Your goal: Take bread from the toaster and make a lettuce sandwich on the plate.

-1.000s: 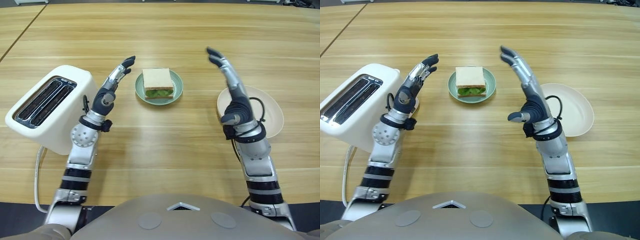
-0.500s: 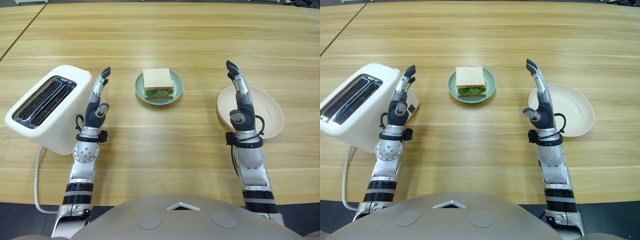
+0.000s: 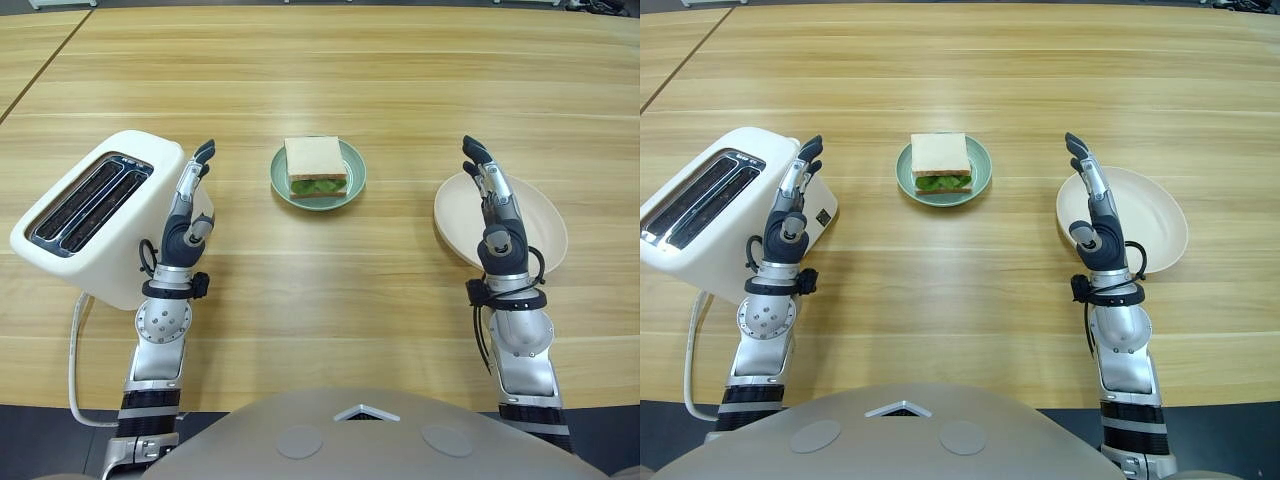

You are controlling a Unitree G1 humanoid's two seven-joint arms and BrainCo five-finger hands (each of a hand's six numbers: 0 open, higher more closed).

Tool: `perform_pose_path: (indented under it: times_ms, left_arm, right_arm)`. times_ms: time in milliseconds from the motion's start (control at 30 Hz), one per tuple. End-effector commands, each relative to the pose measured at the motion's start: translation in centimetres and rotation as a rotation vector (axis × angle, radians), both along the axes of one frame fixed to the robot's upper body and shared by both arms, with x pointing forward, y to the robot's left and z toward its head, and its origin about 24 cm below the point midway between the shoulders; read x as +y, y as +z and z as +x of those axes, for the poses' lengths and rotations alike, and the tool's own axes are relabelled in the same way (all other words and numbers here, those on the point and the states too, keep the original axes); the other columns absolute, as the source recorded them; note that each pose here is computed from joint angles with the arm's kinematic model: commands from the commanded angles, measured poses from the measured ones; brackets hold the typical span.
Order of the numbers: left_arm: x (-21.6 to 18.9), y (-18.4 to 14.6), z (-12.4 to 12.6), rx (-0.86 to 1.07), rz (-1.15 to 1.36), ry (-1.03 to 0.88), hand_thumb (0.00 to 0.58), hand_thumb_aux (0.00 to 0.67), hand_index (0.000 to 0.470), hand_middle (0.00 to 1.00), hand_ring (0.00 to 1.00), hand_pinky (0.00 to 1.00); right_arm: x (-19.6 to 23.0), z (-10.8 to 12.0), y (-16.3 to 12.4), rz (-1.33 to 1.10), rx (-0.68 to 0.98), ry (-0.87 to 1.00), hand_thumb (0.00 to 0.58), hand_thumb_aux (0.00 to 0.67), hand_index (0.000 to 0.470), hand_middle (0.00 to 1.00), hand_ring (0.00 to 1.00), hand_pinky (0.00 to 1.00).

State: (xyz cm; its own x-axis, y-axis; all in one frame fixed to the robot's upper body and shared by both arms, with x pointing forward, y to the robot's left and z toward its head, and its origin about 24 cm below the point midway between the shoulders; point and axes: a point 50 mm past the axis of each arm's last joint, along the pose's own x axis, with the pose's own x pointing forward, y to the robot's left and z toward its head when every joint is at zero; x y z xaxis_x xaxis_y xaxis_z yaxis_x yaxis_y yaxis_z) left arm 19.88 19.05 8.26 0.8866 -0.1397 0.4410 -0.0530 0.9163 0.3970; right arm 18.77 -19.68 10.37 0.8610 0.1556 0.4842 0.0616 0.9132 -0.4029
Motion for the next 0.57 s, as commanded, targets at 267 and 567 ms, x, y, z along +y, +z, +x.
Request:
perform_pose_path:
  times_ms: [267, 567]
  left_arm:
    - [-0.1, -0.4, 1.6, 0.021, 0.045, -0.032, 0.000, 0.000, 0.000, 0.00, 0.00, 0.00]
    - [1.7, -1.7, 3.5, 0.051, 0.047, 0.011, 0.000, 0.000, 0.000, 0.00, 0.00, 0.00]
  right_arm:
    - [0.0, 0.7, 0.3, 0.006, -0.026, -0.014, 0.000, 0.000, 0.000, 0.00, 0.00, 0.00]
    - [2.3, 1.7, -0.9, 0.021, 0.005, 0.031, 0.000, 0.000, 0.000, 0.00, 0.00, 0.00]
